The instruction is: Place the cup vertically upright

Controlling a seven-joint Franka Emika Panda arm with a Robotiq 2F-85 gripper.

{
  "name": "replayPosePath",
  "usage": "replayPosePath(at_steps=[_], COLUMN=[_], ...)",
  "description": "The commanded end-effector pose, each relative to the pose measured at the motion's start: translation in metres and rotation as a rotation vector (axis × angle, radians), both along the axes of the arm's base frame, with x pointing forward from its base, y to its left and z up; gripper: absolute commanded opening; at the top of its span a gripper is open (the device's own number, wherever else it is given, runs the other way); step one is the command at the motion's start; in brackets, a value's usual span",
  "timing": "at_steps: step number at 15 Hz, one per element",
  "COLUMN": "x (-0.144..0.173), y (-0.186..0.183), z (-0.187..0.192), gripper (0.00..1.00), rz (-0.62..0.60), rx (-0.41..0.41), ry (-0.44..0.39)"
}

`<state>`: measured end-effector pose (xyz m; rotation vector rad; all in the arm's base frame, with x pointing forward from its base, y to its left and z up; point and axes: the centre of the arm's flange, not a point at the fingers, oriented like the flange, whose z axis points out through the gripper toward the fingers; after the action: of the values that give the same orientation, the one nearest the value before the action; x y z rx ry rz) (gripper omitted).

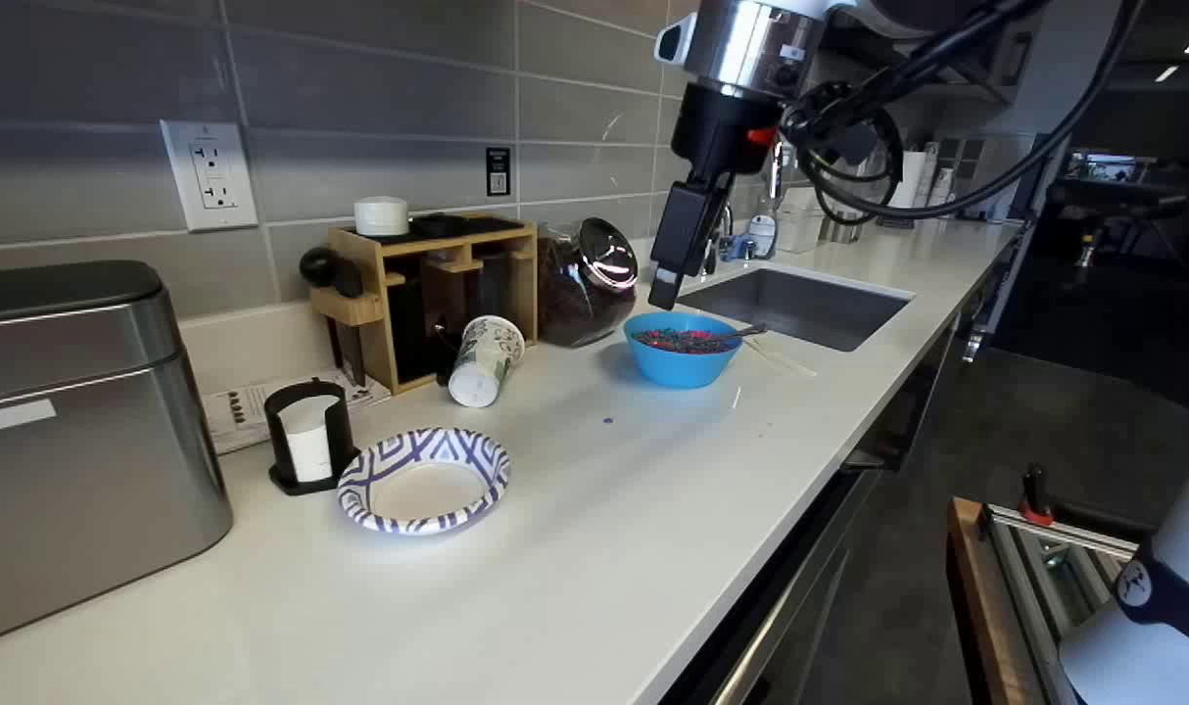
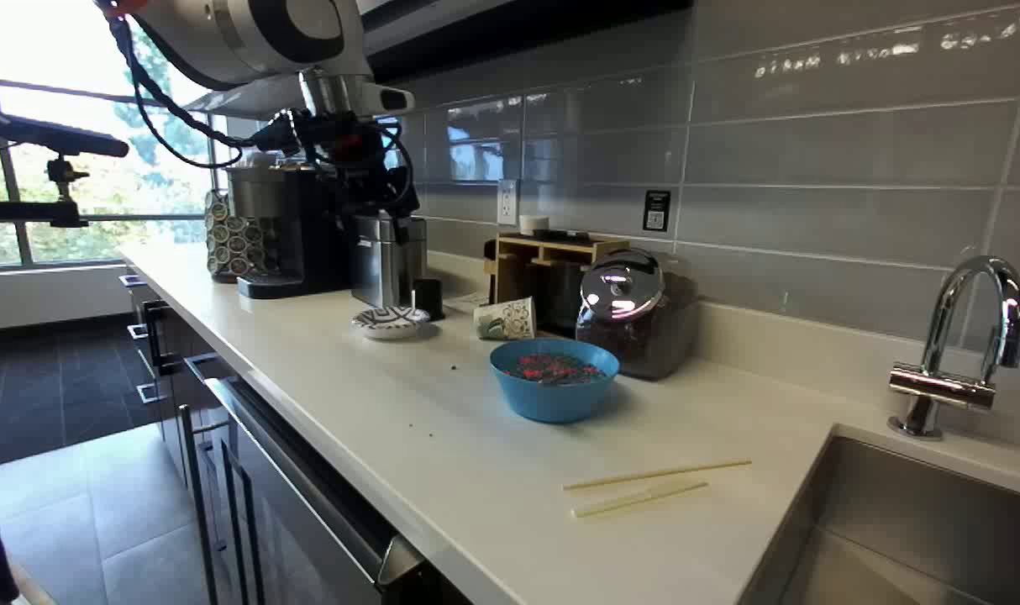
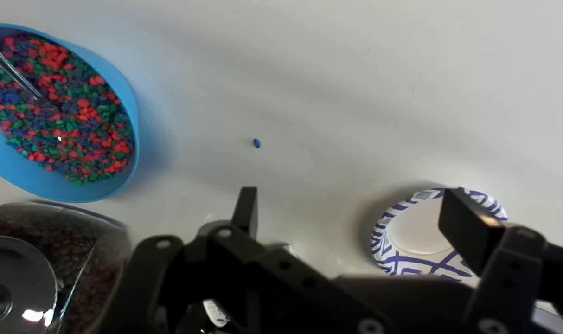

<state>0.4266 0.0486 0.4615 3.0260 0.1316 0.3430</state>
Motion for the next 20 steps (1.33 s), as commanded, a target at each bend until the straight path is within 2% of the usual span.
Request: replayPosePath(at_steps=[1, 8, 9, 13, 15, 17, 20], x=[0.000, 0.000, 0.005, 0.051, 0.080, 0.108, 0.152], y=[0.000, 0.000, -0.001, -0.027, -0.045, -0.062, -0.079], z=[0.000, 0.000, -0.001, 0.003, 0.002, -0.001, -0.012], gripper=[1.00, 1.00, 1.00, 1.00, 1.00, 1.00, 1.00], rz=[0.000, 0.000, 0.021, 0.166, 0.180, 0.177, 0.161], rx=[0.000, 0.000, 0.036, 0.183, 0.232, 0.239, 0.264], ry=[0.000, 0.000, 0.027, 0.094, 0.102, 0.100, 0.054])
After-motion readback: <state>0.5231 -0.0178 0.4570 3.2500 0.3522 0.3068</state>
